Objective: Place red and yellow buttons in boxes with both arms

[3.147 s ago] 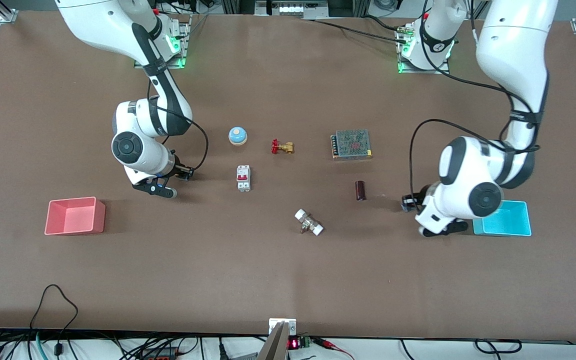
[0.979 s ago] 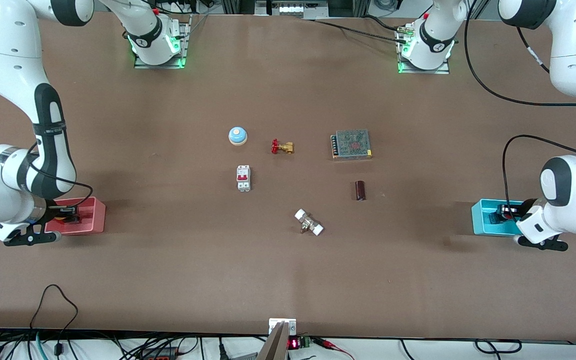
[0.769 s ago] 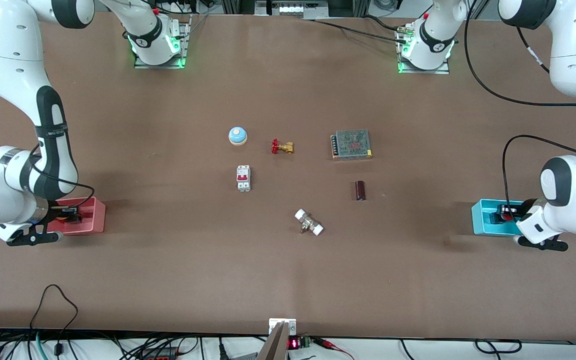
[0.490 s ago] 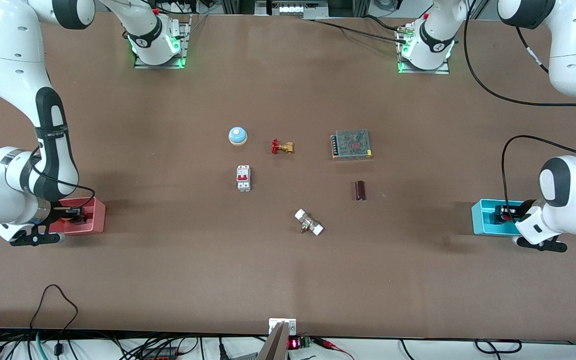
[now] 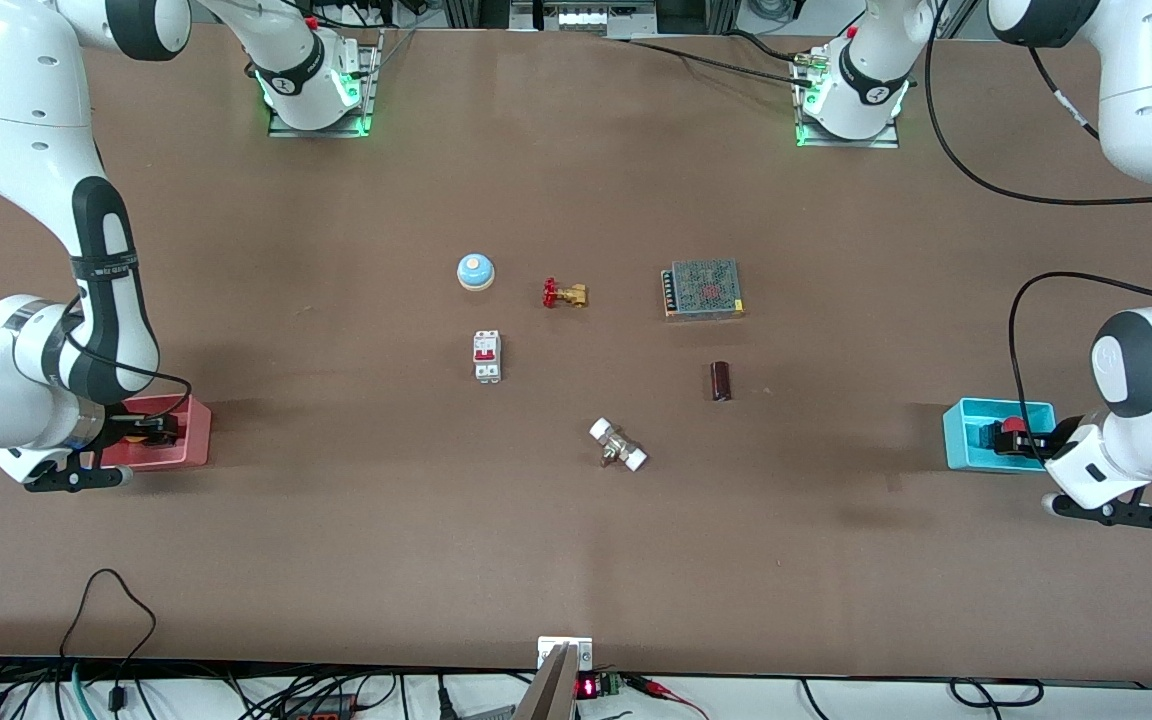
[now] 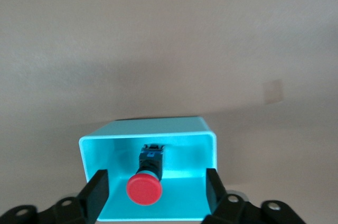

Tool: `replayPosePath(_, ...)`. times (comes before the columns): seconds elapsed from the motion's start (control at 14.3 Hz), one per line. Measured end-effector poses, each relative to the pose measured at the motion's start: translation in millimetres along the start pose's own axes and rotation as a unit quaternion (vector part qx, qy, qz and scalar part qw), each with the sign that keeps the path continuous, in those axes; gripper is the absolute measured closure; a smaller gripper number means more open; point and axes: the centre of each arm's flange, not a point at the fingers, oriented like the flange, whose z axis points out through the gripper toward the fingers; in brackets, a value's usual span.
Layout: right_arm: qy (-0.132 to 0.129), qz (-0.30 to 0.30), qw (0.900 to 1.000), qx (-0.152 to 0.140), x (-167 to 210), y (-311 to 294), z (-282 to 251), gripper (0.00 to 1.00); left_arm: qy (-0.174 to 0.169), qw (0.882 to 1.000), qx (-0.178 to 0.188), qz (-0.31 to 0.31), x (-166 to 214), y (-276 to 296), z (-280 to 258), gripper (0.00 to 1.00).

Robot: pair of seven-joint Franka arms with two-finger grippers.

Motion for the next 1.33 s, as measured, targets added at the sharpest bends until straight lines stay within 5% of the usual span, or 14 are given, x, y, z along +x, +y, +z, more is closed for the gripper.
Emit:
replayPosePath(0.21, -0.005, 0.001, 1.0, 0.014, 1, -6, -32, 0.0, 0.016, 1.0, 0.003, -0.021, 1, 22, -33, 0.05)
replayPosePath(0.7, 0.012, 0.036, 0.998, 0.045, -28, -15, -167, 0.0, 0.038, 0.999, 0.005, -0.034, -32, 50, -137, 0.0)
replayPosePath(1.12, 0.001, 0.112, 0.992, 0.06, -50, -128, -254, 0.0, 0.093, 0.995, -0.006, -0.046, -112, 65, -244, 0.0)
replayPosePath(1.33, -0.003, 0.121, 0.991, 0.064, -65, -127, -278, 0.0, 0.102, 0.993, -0.018, -0.049, -149, 71, -277, 0.0)
